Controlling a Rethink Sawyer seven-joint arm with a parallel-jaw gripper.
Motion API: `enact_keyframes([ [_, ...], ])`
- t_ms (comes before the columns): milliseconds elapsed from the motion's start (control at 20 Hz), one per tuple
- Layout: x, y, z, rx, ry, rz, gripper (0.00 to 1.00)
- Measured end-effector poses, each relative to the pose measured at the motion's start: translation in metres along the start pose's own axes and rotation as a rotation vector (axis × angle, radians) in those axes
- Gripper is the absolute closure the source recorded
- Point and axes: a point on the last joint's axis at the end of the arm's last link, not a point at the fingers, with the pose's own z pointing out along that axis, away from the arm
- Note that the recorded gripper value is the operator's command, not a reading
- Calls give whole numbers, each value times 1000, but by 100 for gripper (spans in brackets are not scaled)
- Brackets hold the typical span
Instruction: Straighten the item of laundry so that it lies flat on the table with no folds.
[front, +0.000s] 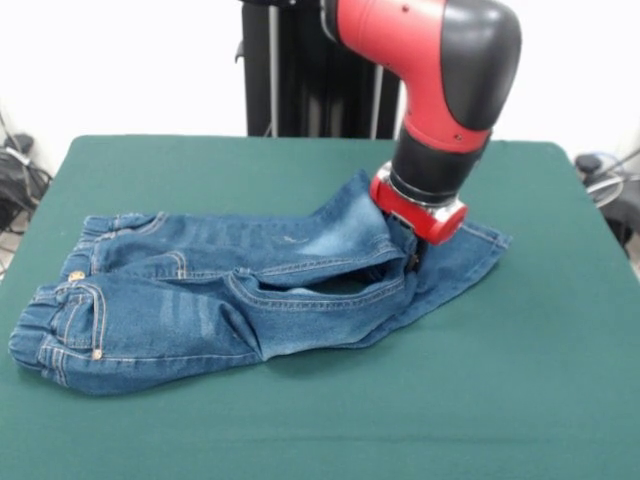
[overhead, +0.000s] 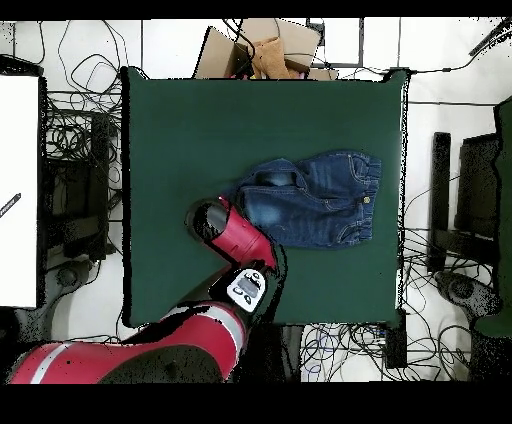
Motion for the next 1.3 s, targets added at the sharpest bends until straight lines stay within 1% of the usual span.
enact_keyframes([
  [600,4,8,-3,-6,-7,40,0],
  [950,10,22,-7,-12,-29,49,0],
  [1150,8,32,-11,-21,-48,62,0],
  [1300,2,32,-12,-27,-52,71,0],
])
